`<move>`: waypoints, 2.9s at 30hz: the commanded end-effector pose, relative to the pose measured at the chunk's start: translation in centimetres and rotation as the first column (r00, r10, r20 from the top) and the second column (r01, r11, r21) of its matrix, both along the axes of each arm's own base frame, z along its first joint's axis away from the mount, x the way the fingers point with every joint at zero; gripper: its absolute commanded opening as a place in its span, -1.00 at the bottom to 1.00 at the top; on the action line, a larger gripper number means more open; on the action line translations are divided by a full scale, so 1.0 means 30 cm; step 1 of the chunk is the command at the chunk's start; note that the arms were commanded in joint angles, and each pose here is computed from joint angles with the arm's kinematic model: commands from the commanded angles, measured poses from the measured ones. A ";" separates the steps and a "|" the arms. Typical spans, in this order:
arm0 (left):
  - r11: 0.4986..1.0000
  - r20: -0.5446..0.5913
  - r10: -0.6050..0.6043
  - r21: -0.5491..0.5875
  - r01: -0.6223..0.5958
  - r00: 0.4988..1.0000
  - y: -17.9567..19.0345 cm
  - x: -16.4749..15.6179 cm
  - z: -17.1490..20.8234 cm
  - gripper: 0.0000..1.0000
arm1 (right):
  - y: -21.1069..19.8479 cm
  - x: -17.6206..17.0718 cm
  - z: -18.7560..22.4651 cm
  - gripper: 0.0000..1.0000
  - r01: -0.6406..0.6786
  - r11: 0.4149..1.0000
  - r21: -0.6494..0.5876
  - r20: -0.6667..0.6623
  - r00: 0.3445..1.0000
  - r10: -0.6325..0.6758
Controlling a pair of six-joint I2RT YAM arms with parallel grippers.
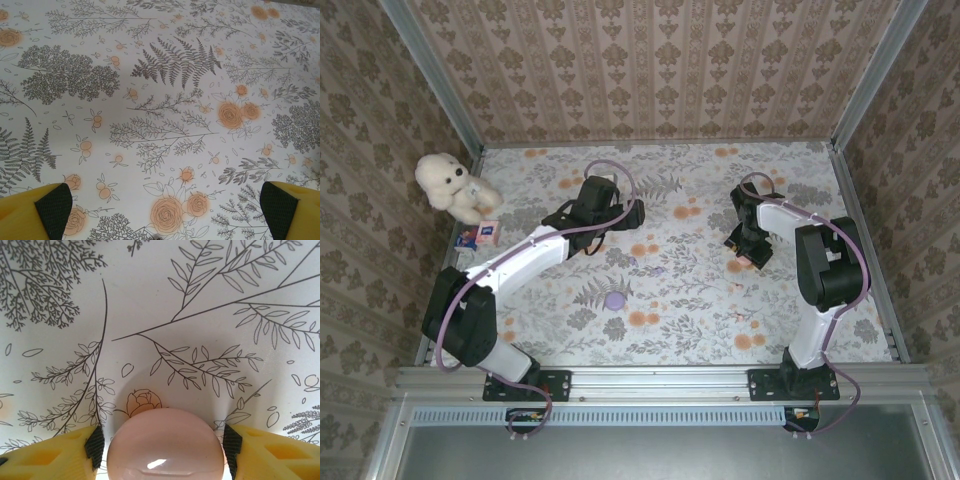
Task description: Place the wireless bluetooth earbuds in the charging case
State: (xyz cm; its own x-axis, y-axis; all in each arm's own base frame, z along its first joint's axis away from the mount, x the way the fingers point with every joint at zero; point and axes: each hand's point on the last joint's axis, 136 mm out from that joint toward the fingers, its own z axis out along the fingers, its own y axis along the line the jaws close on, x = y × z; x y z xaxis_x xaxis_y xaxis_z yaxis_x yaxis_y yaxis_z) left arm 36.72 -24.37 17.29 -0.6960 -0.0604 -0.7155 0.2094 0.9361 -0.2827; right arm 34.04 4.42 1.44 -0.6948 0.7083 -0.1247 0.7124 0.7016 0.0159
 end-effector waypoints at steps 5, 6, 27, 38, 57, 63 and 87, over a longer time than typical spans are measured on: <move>1.000 0.007 -0.018 0.012 0.018 1.000 -0.023 0.004 0.015 1.00 | 0.019 -0.012 -0.026 0.16 -0.034 0.999 0.036 -0.024 0.999 0.035; 1.000 0.008 -0.020 0.015 0.020 1.000 -0.024 0.003 0.015 1.00 | 0.023 -0.008 -0.023 0.10 -0.037 0.998 0.044 -0.018 0.999 0.037; 0.987 -0.010 -0.034 -0.160 0.032 0.999 0.001 0.050 -0.011 1.00 | 0.193 0.116 0.113 -0.10 -0.079 0.964 0.253 0.173 0.984 0.035; 0.900 0.068 -0.185 -0.389 0.197 0.980 -0.178 0.058 -0.028 1.00 | 0.274 0.285 0.147 -0.09 -0.025 0.934 0.356 0.251 0.966 -0.070; 0.765 0.166 -0.304 -0.545 0.344 0.938 -0.500 0.052 -0.119 0.74 | 0.325 0.421 0.214 -0.07 0.050 0.866 0.498 0.297 0.928 -0.224; 0.726 0.175 -0.303 -0.594 0.345 0.937 -0.562 0.083 -0.143 0.60 | 0.333 0.429 0.228 -0.07 0.052 0.856 0.514 0.299 0.925 -0.235; 0.661 0.175 -0.371 -0.640 0.392 0.912 -0.733 0.121 -0.209 0.15 | 0.329 0.423 0.262 -0.07 0.040 0.836 0.547 0.301 0.923 -0.241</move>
